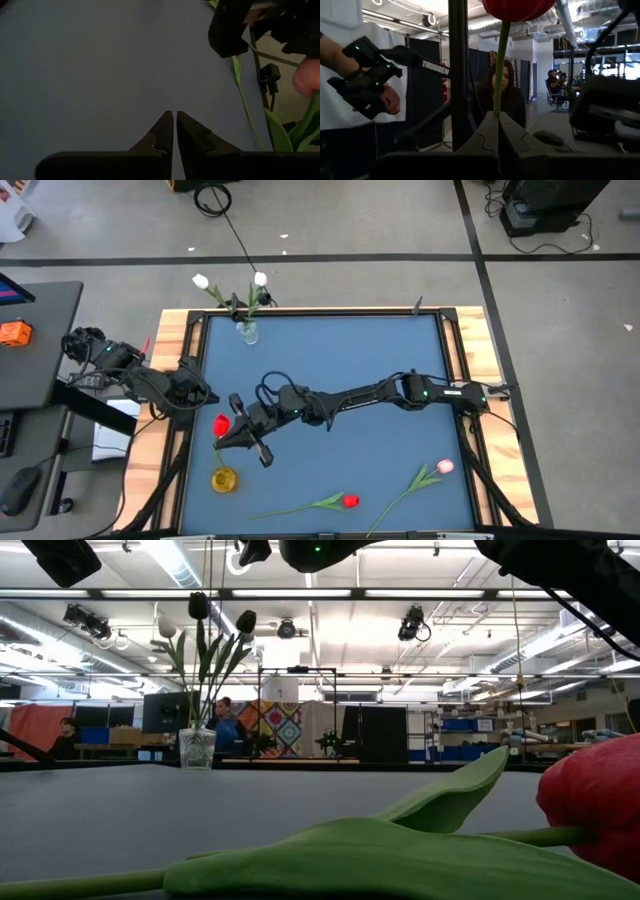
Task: Sort flowers into vase by color
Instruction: Put the top red tulip into the yellow vase, then put the pink tulip into the yellow vase
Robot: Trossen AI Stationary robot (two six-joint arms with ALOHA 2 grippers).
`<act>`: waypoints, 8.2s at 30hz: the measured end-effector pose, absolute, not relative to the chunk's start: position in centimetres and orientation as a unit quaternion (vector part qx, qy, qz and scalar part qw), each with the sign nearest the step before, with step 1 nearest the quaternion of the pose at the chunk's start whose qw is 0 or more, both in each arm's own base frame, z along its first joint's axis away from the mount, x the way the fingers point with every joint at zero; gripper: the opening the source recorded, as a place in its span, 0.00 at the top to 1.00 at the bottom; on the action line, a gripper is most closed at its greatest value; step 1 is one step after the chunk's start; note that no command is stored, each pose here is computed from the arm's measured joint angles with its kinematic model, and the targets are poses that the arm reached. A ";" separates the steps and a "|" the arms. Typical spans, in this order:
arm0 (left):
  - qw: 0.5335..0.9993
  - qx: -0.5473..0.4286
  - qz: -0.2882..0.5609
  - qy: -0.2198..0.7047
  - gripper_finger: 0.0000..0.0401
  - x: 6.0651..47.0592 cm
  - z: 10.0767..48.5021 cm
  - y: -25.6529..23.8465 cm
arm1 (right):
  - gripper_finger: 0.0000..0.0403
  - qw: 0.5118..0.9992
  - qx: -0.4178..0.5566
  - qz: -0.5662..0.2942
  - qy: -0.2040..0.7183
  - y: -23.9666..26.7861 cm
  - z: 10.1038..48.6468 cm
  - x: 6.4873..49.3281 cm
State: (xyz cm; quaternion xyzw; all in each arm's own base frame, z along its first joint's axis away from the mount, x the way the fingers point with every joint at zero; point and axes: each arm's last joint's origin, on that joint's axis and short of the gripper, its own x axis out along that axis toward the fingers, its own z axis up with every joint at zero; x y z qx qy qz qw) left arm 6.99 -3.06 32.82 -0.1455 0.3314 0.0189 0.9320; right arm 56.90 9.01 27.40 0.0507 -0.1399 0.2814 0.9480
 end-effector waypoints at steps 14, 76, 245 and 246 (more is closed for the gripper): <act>0.932 -0.146 0.019 0.332 0.93 7.0 32.8 -3.1 | 0.92 0.959 0.065 0.260 -0.088 9.2 26.4 57.2; 0.938 -0.146 0.059 0.307 0.98 7.1 32.9 -2.9 | 0.44 0.971 0.089 0.217 -0.054 5.4 42.9 48.6; 0.924 -0.265 0.095 0.260 0.74 9.8 33.5 -4.4 | 1.00 0.758 0.407 -0.403 0.312 13.3 23.5 29.6; 0.927 -0.263 0.091 0.251 0.74 9.9 33.7 -4.4 | 1.00 0.779 0.394 -0.385 0.299 13.0 24.1 30.0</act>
